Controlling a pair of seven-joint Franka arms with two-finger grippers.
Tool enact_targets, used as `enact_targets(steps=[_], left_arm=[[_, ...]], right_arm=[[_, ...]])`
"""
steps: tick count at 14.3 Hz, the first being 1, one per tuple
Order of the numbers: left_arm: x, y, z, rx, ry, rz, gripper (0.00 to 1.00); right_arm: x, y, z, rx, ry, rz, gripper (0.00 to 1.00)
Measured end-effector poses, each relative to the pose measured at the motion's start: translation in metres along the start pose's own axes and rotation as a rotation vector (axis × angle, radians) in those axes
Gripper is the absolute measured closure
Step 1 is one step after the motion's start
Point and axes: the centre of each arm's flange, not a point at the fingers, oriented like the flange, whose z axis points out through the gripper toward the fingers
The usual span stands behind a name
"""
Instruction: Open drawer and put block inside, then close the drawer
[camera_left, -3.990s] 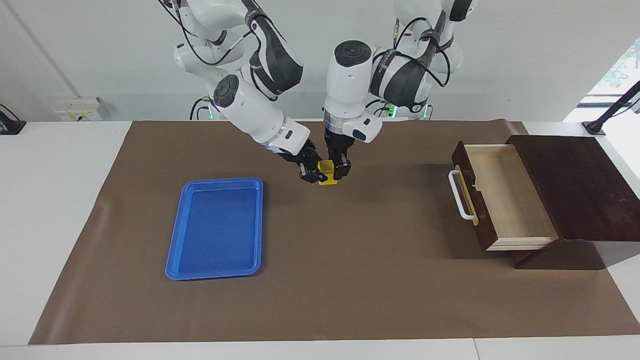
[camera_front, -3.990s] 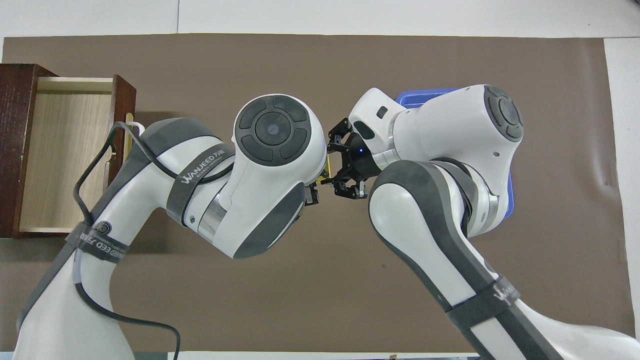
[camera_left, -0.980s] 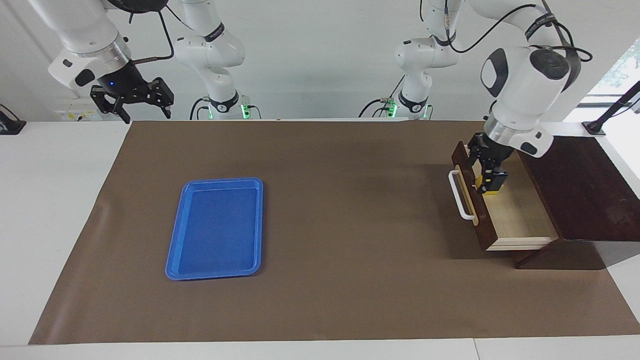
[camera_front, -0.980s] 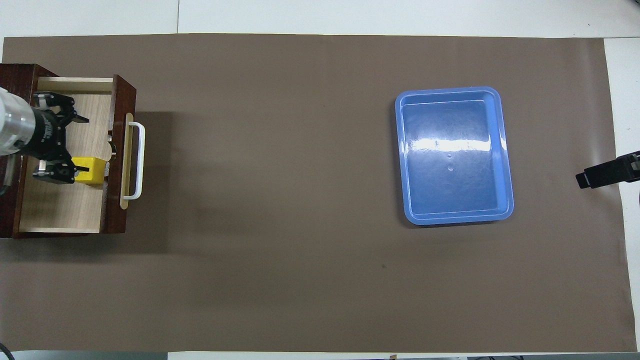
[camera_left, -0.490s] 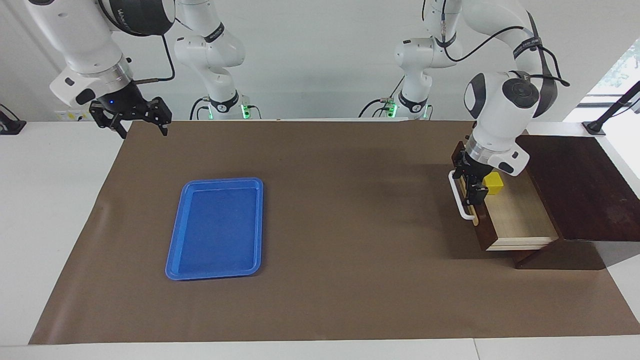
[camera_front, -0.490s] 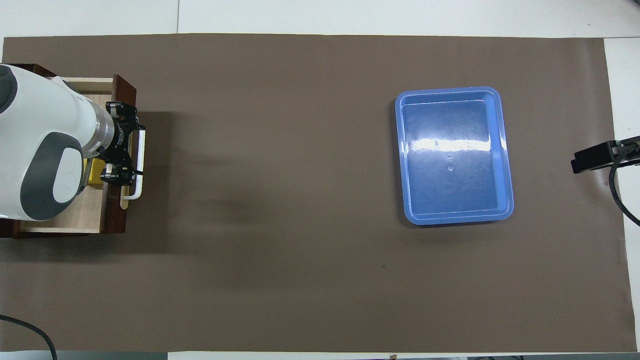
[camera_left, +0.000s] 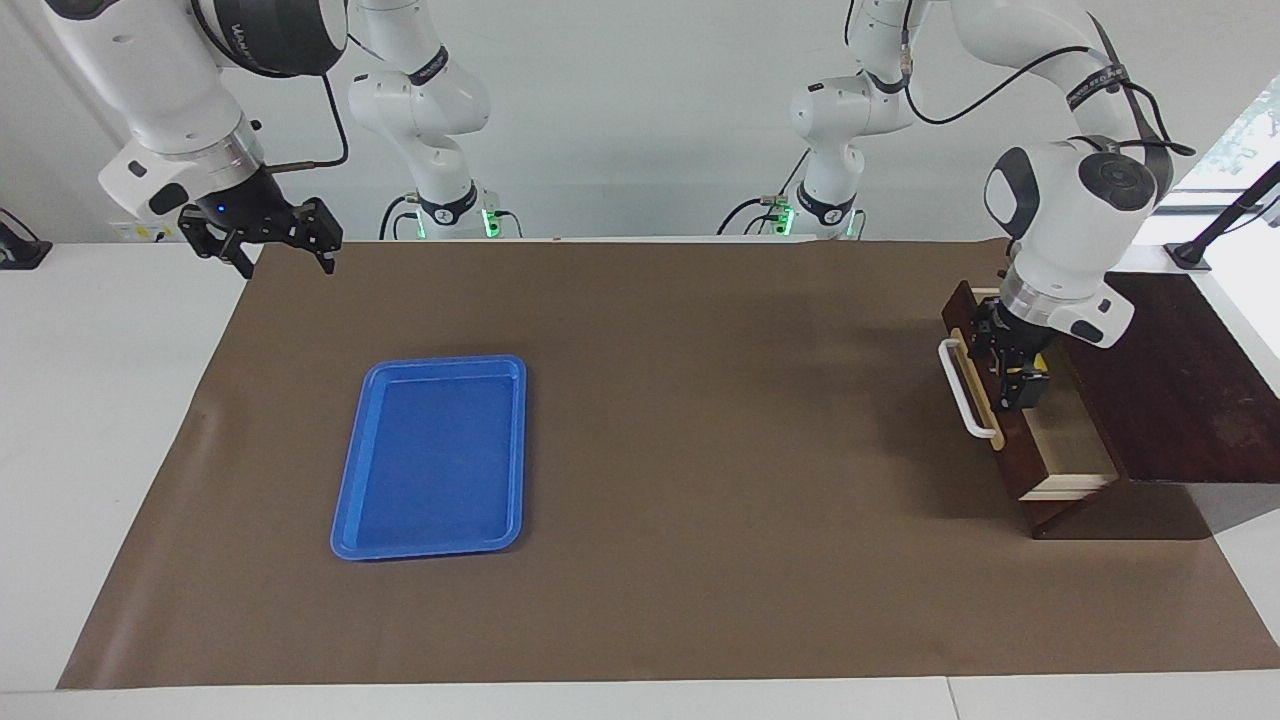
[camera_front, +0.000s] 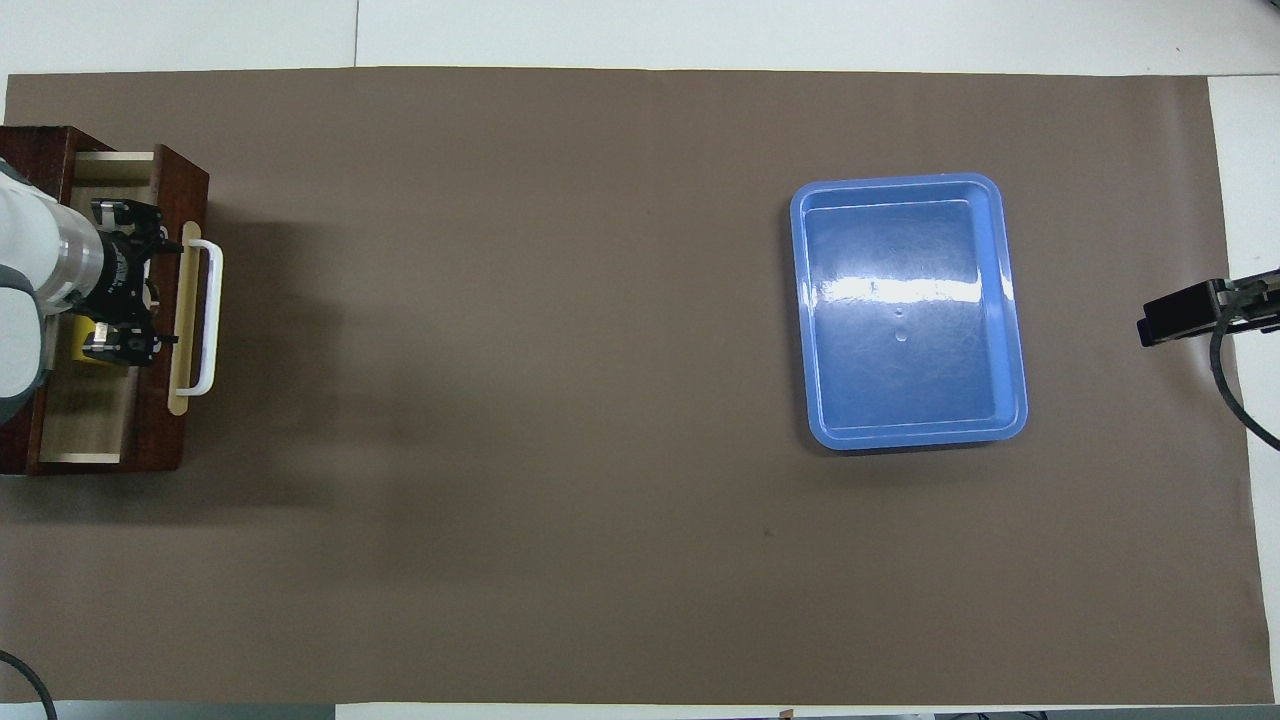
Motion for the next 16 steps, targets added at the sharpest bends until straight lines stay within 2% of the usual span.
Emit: enact_targets(steps=[4,8,11,14,16], left_arm=[[0.055,-0.008,0.004,-0.002,0.009,0.018,0.00],[0.055,-0.003,-0.010,-0.014,0.016,0.137,0.00],[0.043,0.005,-0.077,0.012,0.015,0.423,0.00],[-0.003,-0.004,-0.143,0.055,-0.008,0.802,0.00],[-0.033,-0.014,-0.158,0.076,-0.051,0.995,0.00]], right_arm=[[-0.003,0.000,0.002,0.004,-0.025,0.000,0.00],[-0.004,-0.001,0.001,0.003,-0.023,0.000,0.00],[-0.004,-0.002,0.000,0.003,-0.021,-0.003,0.00],[-0.004,-0.002,0.000,0.003,-0.021,-0.003,0.00],[-0.004,-0.002,0.000,0.003,-0.021,-0.003,0.00]])
